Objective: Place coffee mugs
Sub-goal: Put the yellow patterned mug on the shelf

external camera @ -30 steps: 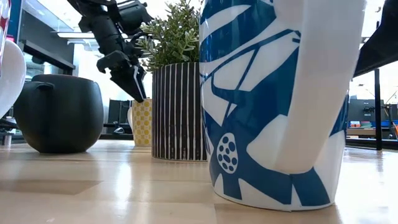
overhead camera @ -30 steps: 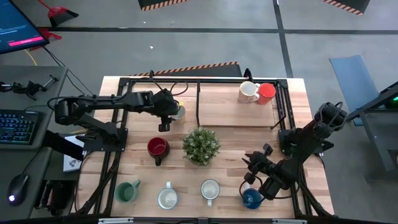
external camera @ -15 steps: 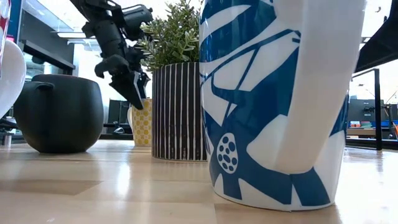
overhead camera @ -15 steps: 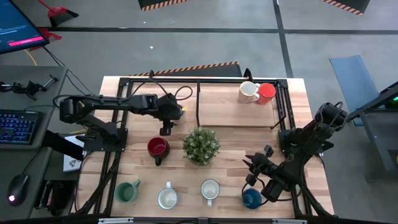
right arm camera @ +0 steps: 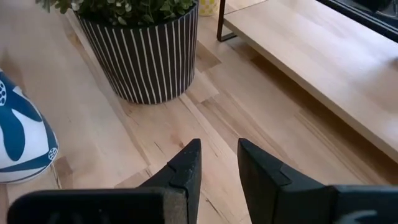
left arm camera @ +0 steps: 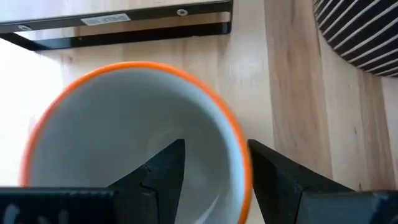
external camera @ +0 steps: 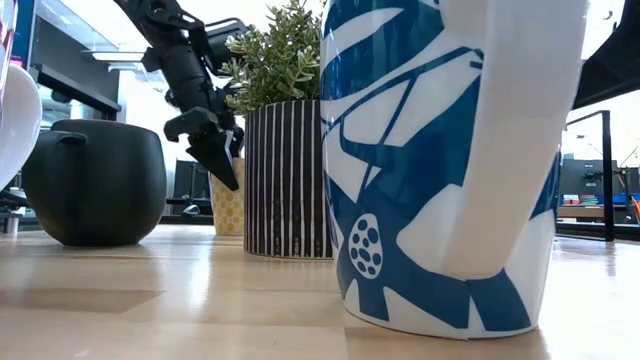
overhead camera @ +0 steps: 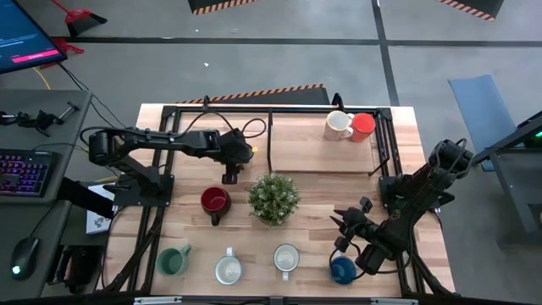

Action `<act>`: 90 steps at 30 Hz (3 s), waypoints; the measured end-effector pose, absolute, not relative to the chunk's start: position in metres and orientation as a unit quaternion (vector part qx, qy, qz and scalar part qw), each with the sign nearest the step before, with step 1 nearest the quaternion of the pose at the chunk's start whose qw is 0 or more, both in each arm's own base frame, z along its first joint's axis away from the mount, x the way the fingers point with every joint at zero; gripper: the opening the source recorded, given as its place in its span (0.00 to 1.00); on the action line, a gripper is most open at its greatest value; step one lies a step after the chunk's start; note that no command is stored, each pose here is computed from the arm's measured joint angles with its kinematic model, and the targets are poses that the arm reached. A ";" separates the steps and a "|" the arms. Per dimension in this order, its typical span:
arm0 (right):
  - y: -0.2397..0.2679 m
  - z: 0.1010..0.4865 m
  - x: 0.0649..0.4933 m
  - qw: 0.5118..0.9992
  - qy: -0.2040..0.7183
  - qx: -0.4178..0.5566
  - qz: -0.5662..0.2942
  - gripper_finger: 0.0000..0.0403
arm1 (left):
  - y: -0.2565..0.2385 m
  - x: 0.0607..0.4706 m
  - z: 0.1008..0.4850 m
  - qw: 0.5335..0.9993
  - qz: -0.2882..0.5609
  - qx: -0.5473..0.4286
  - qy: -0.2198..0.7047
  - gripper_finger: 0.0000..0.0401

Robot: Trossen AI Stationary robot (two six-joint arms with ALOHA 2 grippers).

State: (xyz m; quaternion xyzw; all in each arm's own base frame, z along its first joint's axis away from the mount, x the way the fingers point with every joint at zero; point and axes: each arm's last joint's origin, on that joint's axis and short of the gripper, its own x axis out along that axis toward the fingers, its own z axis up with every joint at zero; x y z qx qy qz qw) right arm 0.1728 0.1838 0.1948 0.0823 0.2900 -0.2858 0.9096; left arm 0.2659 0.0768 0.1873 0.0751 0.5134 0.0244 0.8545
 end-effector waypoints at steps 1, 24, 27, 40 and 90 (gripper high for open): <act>0.184 0.195 0.173 0.909 0.292 0.083 -0.286 0.20 | 0.077 0.266 0.188 0.854 0.028 0.079 0.513 0.40; 0.183 0.196 0.173 0.916 0.270 0.071 -0.290 0.20 | 0.080 0.262 0.209 0.818 0.078 0.110 0.559 0.02; 0.183 0.196 0.173 0.915 0.270 0.071 -0.290 0.20 | 0.080 0.264 0.230 0.819 0.081 0.113 0.557 0.02; 0.179 0.197 0.172 0.917 0.259 0.037 -0.300 0.20 | 0.111 0.289 0.384 0.862 0.145 0.210 0.438 0.02; 0.190 0.166 0.178 0.890 0.316 0.081 -0.318 0.20 | 0.163 0.447 0.283 0.836 -0.067 0.102 0.535 0.02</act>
